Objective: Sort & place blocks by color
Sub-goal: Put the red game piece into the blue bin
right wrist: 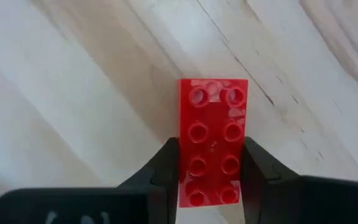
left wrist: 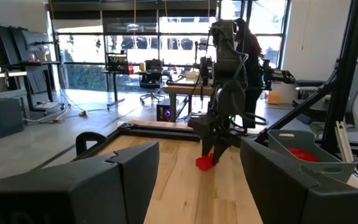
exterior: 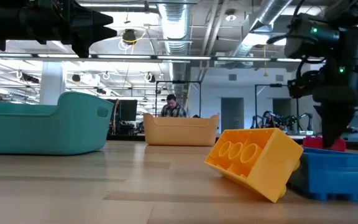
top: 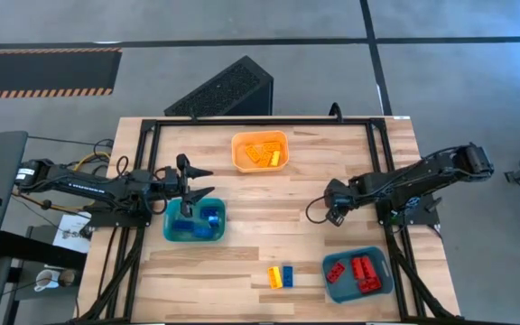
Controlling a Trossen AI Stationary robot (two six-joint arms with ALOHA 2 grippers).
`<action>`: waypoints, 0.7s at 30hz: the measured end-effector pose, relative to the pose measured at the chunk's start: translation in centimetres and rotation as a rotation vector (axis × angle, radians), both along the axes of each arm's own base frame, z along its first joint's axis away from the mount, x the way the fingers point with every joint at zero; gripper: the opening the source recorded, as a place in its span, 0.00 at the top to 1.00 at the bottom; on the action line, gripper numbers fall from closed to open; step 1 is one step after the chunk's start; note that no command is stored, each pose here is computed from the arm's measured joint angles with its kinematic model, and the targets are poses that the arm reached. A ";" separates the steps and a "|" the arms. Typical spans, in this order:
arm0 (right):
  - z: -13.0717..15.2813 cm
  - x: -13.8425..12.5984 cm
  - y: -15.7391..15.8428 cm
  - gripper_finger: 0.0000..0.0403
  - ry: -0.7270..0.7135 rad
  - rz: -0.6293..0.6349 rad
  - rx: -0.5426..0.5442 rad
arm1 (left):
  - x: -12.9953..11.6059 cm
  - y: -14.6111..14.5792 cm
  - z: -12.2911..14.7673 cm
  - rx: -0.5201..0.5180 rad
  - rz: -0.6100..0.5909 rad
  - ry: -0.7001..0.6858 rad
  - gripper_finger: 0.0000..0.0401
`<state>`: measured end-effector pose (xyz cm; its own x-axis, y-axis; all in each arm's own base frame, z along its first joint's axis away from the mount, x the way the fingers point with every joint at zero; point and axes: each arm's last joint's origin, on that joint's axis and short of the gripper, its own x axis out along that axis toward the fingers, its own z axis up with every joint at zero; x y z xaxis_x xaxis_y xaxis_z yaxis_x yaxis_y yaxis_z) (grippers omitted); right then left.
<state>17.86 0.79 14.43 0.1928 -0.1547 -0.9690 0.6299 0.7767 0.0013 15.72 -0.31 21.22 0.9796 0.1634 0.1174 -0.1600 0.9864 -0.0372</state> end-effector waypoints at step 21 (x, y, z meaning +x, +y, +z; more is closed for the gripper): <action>10.6 -1.1 9.2 0.73 -0.432 0.128 0.367 | 0.0 0.0 0.0 -0.003 0.000 0.000 0.46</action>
